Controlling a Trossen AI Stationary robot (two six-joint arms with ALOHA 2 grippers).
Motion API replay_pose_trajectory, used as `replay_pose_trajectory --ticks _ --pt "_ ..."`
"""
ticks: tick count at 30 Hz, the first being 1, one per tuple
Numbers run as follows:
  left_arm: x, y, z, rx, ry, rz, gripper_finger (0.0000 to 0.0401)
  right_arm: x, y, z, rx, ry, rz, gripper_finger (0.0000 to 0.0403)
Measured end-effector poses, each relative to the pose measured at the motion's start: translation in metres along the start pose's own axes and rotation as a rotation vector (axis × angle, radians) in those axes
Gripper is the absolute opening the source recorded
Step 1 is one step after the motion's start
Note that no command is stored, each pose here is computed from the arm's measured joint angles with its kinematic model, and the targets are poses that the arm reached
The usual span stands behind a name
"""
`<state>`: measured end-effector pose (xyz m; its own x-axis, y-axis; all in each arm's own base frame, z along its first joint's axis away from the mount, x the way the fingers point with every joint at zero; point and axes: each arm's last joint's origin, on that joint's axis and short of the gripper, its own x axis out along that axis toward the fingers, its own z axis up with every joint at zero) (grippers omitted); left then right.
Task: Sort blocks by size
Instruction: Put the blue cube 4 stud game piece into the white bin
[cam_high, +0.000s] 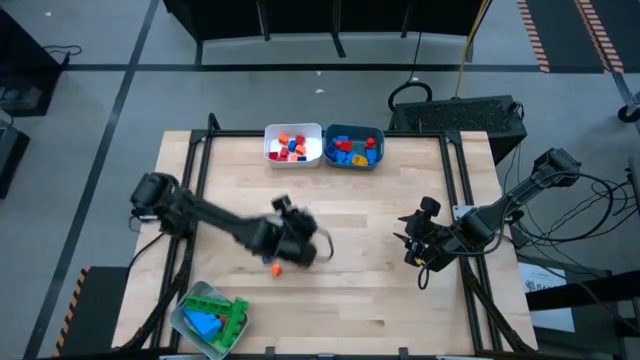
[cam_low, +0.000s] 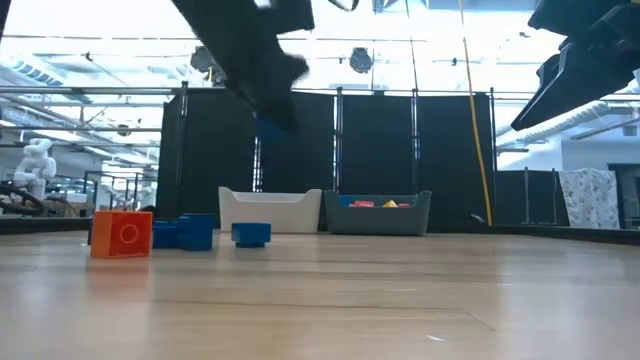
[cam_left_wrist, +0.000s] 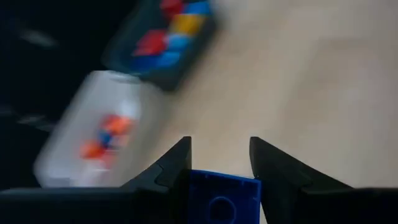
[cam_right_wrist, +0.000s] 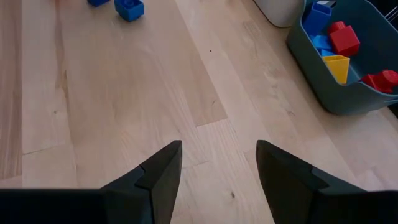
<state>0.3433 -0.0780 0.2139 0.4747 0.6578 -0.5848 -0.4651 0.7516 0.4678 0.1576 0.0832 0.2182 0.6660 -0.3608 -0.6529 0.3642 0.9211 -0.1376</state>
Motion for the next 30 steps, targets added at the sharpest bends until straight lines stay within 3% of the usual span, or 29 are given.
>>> replay_pose_trajectory --ticks 2,6,10,17,22,26,30 --pt "0.015 0.026 0.006 0.006 0.020 0.097 0.0140 0.000 0.000 0.000 0.000 0.001 0.000 0.0192" --pt "0.047 0.082 0.014 -0.085 0.073 0.230 0.0140 0.000 0.000 0.000 0.004 0.011 0.011 0.0192" --pt "0.083 0.123 0.006 -0.149 0.157 0.288 0.0140 0.000 0.002 -0.002 0.004 0.058 0.066 0.0192" --pt "0.133 0.174 -0.013 -0.325 0.099 0.179 0.0140 0.000 0.004 -0.003 0.004 0.114 0.130 0.0192" --pt "0.151 0.206 -0.020 -0.433 0.026 0.211 0.0140 0.000 0.004 -0.003 0.004 0.116 0.131 0.0192" --pt "0.158 0.223 -0.027 -0.530 0.020 0.214 0.0148 0.000 0.004 -0.003 0.004 0.116 0.131 0.0192" --pt "0.160 0.224 -0.027 -0.575 0.007 0.121 0.0188 0.000 0.004 -0.003 0.004 0.116 0.131 0.0192"
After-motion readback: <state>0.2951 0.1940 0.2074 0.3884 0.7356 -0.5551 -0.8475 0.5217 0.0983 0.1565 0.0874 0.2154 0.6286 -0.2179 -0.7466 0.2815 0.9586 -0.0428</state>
